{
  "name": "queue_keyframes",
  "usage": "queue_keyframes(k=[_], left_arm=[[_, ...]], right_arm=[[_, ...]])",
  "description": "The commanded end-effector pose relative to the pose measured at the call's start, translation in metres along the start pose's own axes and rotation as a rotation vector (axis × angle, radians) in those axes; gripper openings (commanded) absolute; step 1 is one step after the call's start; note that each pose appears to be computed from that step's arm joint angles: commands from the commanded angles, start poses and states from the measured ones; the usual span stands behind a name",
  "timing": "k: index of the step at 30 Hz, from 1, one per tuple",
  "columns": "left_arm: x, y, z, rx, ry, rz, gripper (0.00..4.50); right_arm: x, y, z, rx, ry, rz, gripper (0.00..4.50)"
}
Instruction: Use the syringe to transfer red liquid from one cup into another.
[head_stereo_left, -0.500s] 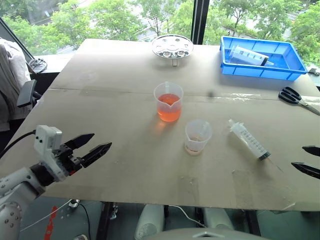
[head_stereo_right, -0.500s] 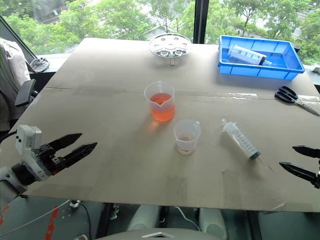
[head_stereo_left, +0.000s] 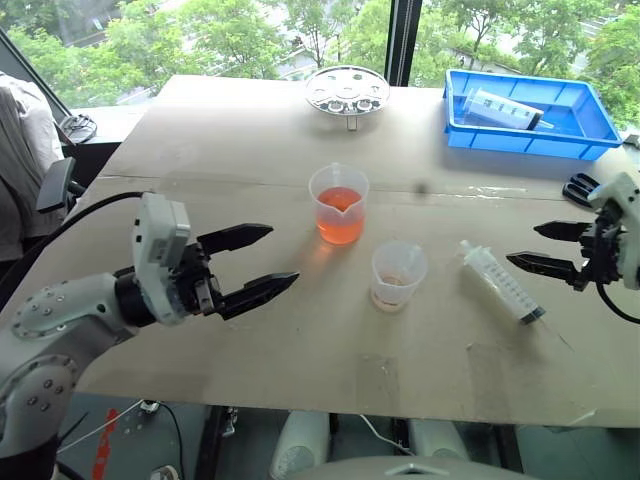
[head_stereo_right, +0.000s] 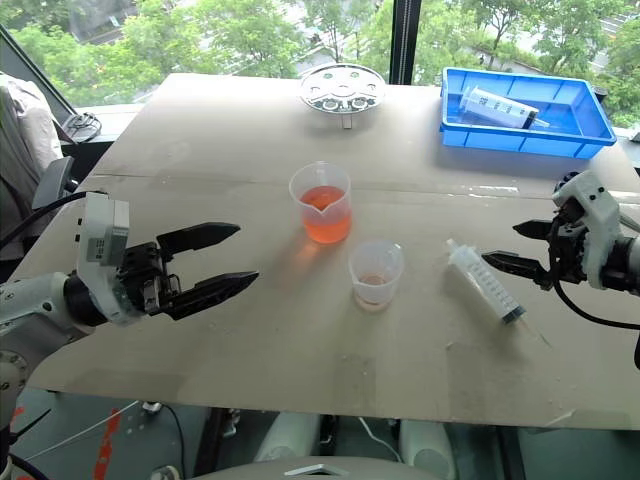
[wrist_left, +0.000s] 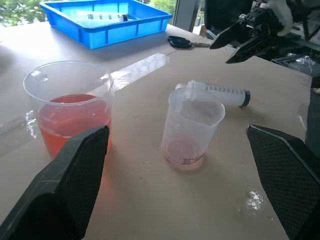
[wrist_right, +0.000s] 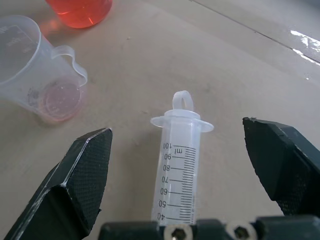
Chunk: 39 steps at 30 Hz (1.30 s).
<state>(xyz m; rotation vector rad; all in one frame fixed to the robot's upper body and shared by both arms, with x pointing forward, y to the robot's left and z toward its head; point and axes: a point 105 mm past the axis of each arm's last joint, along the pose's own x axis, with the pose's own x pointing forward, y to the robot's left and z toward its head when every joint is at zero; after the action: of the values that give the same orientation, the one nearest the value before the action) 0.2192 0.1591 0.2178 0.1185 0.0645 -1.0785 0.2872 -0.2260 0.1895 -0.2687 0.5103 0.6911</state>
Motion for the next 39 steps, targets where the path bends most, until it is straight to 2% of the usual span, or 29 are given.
queue_keyframes(k=[1,6,9,16,22,26,28,30,35,36,39], left_arm=[[0.008,-0.020,0.007,0.074,0.015,-0.116,4.46],[0.014,-0.030,0.012,0.110,0.014,-0.179,4.46],[0.016,-0.031,0.014,0.118,0.008,-0.182,4.46],[0.020,-0.034,0.012,0.118,-0.013,-0.168,4.46],[0.020,-0.033,0.012,0.111,-0.020,-0.142,4.46],[0.020,-0.030,0.015,0.100,-0.036,-0.115,4.50],[0.019,-0.029,0.015,0.100,-0.035,-0.106,4.50],[0.018,-0.028,0.014,0.101,-0.029,-0.098,4.50],[0.015,-0.025,0.014,0.079,-0.041,-0.053,4.50],[0.014,-0.024,0.013,0.074,-0.041,-0.042,4.50],[0.008,-0.016,0.016,0.023,-0.096,0.046,4.50]], right_arm=[[0.008,-0.004,-0.001,-0.020,0.160,-0.068,4.50],[0.020,-0.004,-0.006,0.078,0.319,-0.077,4.50],[0.023,-0.005,-0.008,0.123,0.370,-0.089,4.50],[0.039,-0.004,-0.023,0.236,0.434,-0.081,4.50],[0.052,-0.008,-0.025,0.284,0.427,-0.075,4.50],[0.060,-0.005,-0.033,0.265,0.462,-0.049,3.25],[0.067,-0.006,-0.034,0.274,0.457,-0.045,2.26],[0.073,-0.006,-0.033,0.274,0.449,-0.038,1.48],[0.070,-0.009,-0.039,0.185,0.469,-0.032,1.42],[0.065,-0.013,-0.036,0.121,0.444,-0.039,1.42],[0.042,0.011,0.058,0.160,-0.034,0.215,1.42]])
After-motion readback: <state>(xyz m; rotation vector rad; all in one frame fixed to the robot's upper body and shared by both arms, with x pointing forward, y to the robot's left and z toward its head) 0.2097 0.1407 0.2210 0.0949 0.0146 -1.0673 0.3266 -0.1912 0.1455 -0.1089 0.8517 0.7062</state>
